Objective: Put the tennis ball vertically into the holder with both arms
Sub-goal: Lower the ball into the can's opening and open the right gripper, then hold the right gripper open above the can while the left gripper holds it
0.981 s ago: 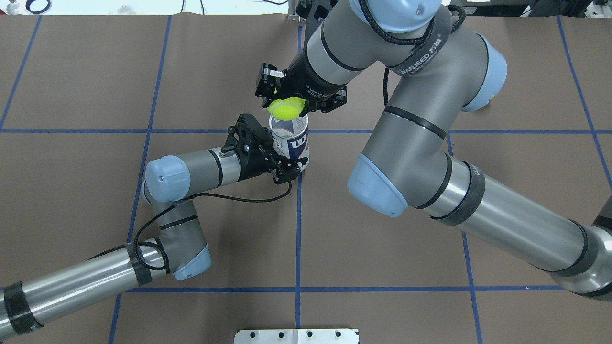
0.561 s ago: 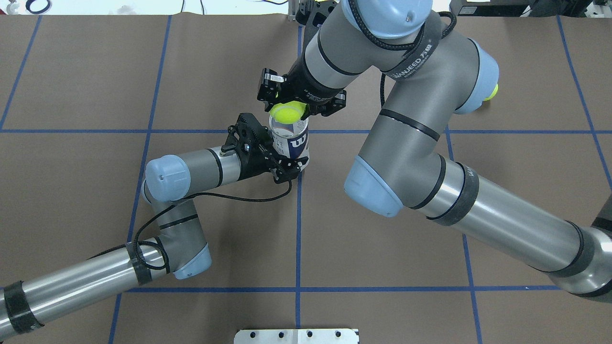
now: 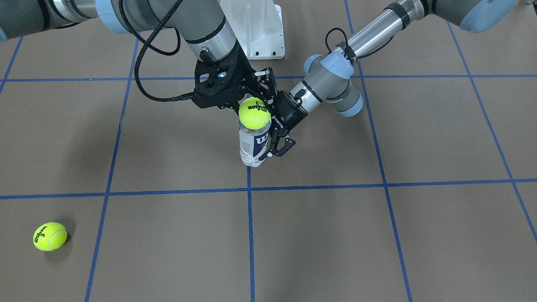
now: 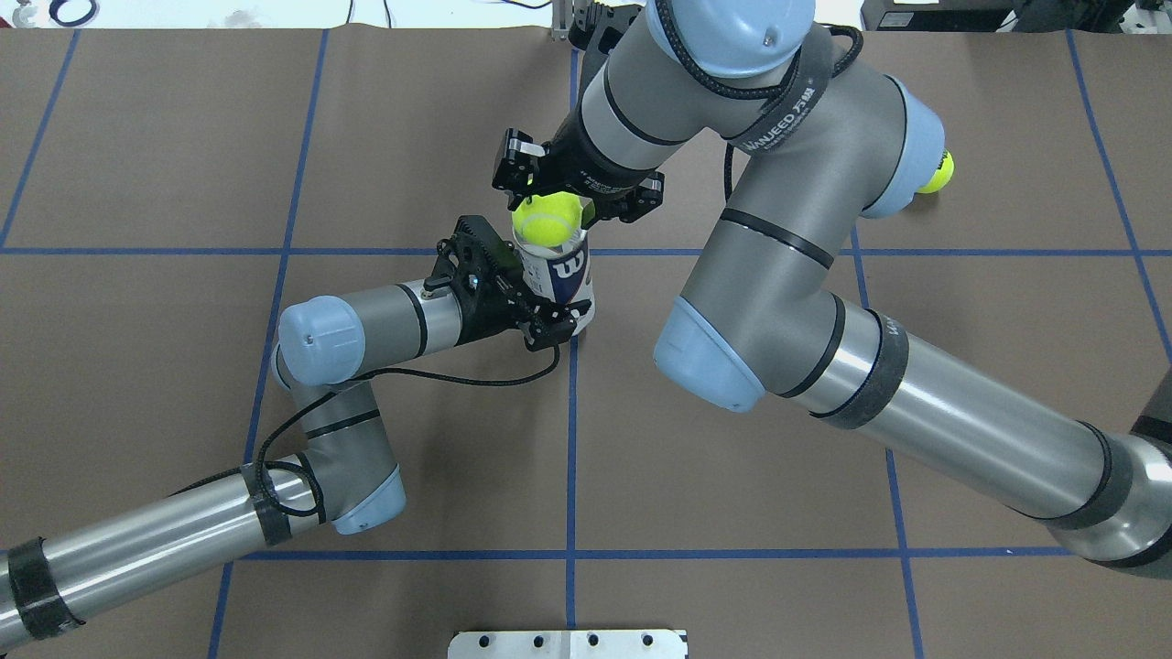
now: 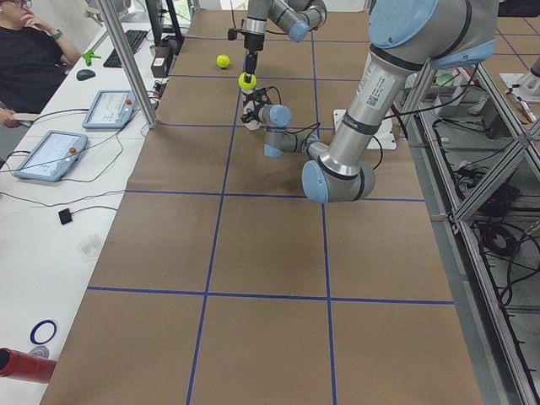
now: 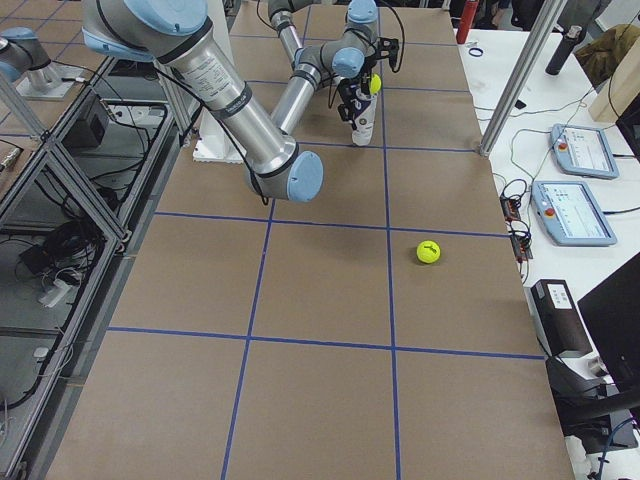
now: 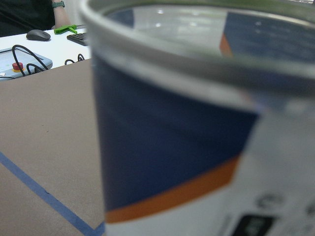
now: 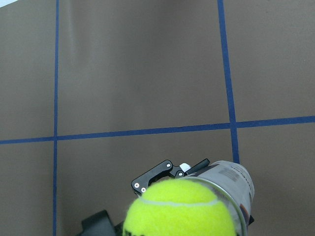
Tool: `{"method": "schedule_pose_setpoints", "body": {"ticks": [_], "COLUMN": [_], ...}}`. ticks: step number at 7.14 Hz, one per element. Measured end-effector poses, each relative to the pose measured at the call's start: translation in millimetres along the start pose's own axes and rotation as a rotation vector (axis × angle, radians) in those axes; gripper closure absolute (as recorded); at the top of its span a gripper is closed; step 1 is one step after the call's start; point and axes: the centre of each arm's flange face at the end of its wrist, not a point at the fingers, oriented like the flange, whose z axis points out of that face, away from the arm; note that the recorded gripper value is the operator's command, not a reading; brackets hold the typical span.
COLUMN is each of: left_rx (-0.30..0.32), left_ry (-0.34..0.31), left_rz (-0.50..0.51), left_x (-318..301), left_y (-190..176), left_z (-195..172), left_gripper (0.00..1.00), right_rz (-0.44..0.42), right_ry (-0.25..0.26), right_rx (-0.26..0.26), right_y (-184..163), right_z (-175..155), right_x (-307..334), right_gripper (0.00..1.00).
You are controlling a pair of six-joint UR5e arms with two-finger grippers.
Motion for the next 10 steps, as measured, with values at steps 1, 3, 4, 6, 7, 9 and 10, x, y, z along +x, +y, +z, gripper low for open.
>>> {"method": "schedule_pose_setpoints", "body": {"ticks": [1, 3, 4, 6, 7, 9, 10], "left_rx": [0.0, 0.001, 0.001, -0.001, -0.002, -0.003, -0.005], "left_ry": [0.0, -0.002, -0.003, -0.004, -0.004, -0.003, -0.005], "left_rz": [0.0, 0.001, 0.001, 0.001, 0.001, -0.002, -0.003], "left_x": [0, -1, -1, -2, -2, 0, 0], "left_y": [0, -1, -1, -1, -1, -2, -3], "left_z": [0, 0, 0, 0, 0, 1, 2], "left_gripper": [0.13, 0.12, 0.12, 0.04, 0.01, 0.01, 0.01], "right_rz": [-0.001, -0.008, -0.011, -0.013, -0.013, -0.003, -0.002], "right_ry": [-0.002, -0.016, -0.024, -0.03, -0.034, -0.025, -0.008], "right_rx": [0.005, 0.01, 0.012, 0.014, 0.015, 0.025, 0.038], "right_y": [0, 3, 4, 5, 5, 1, -7], "right_z": [-2, -9, -13, -17, -21, -33, -41], "right_x": [-1, -3, -4, -5, -5, -1, 10], "right_gripper": [0.01, 0.01, 0.01, 0.01, 0.01, 0.01, 0.01]}}
